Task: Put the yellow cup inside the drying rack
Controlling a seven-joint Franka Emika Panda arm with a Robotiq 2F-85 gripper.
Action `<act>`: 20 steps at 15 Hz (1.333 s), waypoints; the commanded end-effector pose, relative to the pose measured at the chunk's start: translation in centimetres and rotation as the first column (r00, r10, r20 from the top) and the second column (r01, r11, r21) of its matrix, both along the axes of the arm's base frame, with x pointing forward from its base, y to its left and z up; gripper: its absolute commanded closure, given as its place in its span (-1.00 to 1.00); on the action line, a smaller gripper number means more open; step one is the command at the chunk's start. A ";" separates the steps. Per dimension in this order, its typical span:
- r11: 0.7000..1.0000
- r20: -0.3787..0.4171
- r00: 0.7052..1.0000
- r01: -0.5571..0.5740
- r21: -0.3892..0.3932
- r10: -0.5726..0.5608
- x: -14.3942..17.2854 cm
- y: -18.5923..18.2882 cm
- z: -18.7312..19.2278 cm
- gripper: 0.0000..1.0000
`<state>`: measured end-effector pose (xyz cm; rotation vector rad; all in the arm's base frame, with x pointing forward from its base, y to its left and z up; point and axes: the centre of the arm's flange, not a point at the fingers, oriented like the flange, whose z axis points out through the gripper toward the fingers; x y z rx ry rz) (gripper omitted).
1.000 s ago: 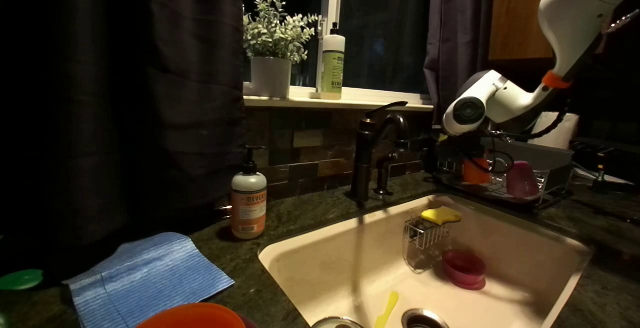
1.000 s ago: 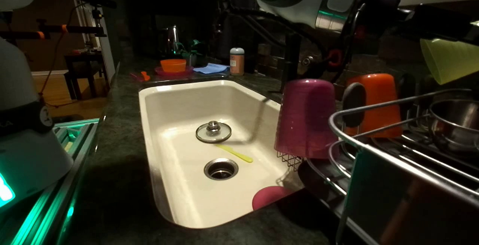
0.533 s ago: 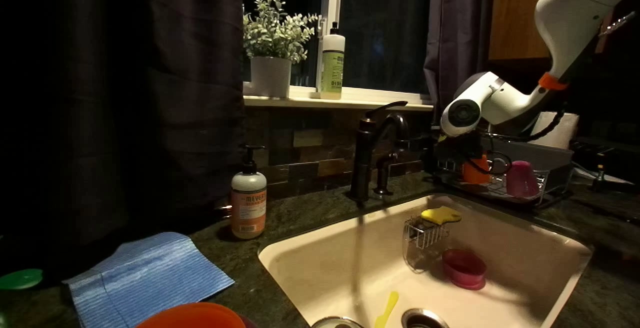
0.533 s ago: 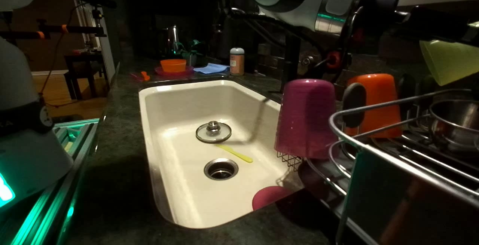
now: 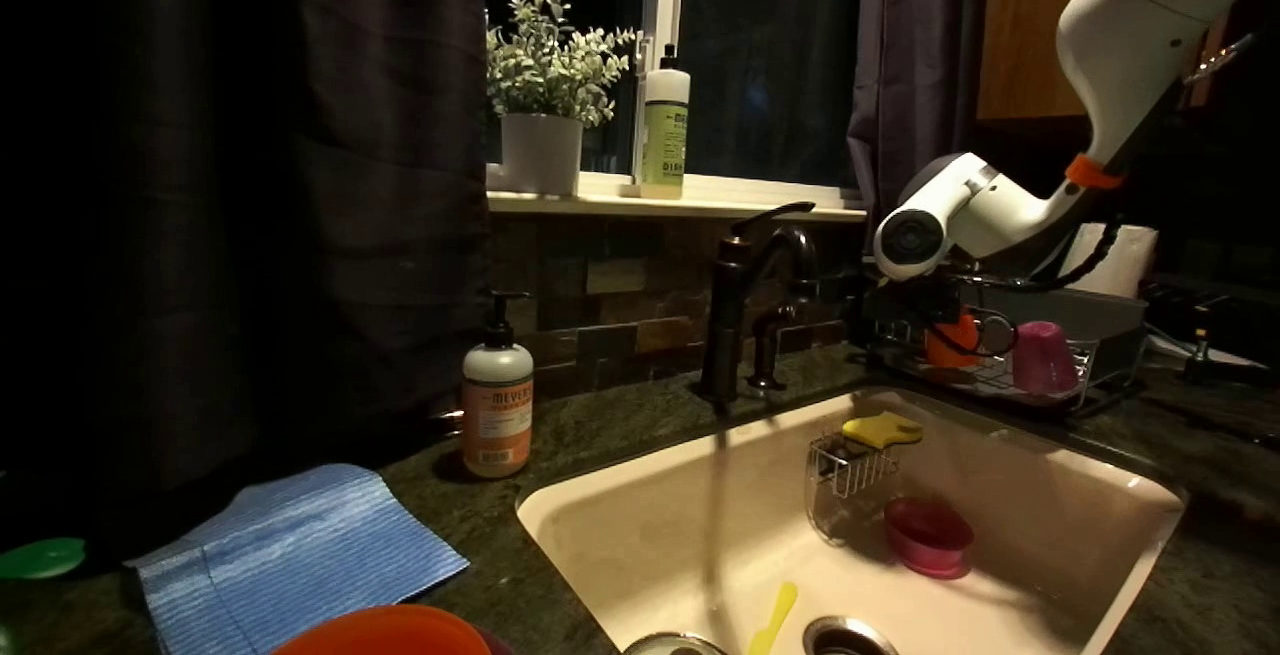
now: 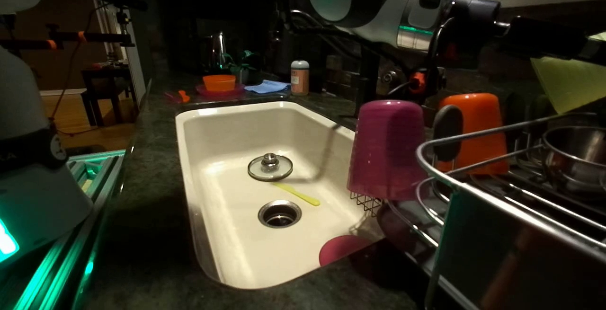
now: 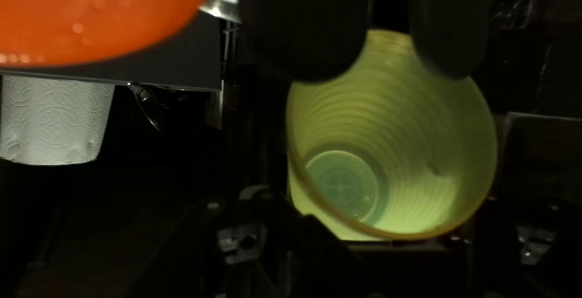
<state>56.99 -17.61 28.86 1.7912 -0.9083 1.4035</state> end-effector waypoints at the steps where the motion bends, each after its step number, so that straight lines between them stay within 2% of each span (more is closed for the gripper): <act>1: 1.000 -0.007 1.000 0.029 0.005 -0.029 0.1 0.9 -1.2 0.06; 13: 1.000 0.022 1.000 0.011 -0.019 -0.011 0.7 2.5 -2.2 0.06; 20: 1.000 0.009 1.000 -0.023 -0.004 0.023 0.7 3.9 -3.5 0.06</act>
